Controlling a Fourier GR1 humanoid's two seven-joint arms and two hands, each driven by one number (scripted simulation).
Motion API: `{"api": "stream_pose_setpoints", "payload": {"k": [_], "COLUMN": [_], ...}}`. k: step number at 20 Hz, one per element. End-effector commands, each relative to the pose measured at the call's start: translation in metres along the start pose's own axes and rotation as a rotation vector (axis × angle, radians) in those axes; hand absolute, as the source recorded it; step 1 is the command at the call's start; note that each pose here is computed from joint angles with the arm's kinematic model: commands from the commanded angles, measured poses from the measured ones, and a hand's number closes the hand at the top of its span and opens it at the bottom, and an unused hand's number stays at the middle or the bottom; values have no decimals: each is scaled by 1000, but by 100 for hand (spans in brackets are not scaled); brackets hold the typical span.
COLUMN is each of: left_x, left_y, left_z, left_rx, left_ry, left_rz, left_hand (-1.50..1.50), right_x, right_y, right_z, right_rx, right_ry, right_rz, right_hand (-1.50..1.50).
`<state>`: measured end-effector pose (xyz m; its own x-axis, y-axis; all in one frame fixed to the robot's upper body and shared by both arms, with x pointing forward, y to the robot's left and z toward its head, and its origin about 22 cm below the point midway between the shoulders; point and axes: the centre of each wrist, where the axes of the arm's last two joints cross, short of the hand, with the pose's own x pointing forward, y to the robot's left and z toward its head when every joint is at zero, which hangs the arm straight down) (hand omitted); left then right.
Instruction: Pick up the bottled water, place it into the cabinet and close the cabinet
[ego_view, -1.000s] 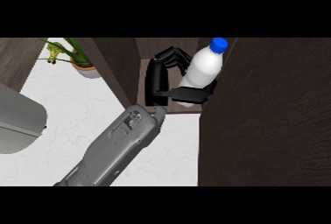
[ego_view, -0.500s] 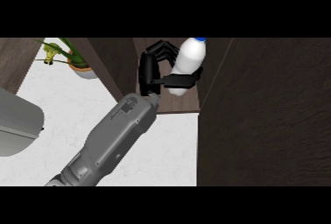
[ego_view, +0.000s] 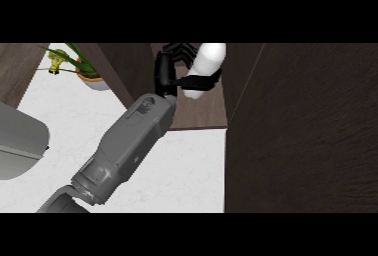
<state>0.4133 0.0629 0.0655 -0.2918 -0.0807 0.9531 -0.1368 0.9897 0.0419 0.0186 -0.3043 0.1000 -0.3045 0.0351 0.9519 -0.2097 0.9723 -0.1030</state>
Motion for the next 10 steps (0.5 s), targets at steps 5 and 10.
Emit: {"api": "stream_pose_setpoints", "payload": {"k": [5, 10], "left_x": [-2, -10], "left_y": [-2, 12], "left_z": [-17, -23], "left_rx": [-29, -28], "left_ry": [-17, 20], "left_rz": [-175, -182], "left_hand": [-150, -150], "right_x": [15, 14], "right_y": [-3, 5], "right_z": [-9, -9], "right_rx": [11, 6], "right_ry": [-81, -65], "right_rz": [-25, -30], "right_hand": [-150, -150]}}
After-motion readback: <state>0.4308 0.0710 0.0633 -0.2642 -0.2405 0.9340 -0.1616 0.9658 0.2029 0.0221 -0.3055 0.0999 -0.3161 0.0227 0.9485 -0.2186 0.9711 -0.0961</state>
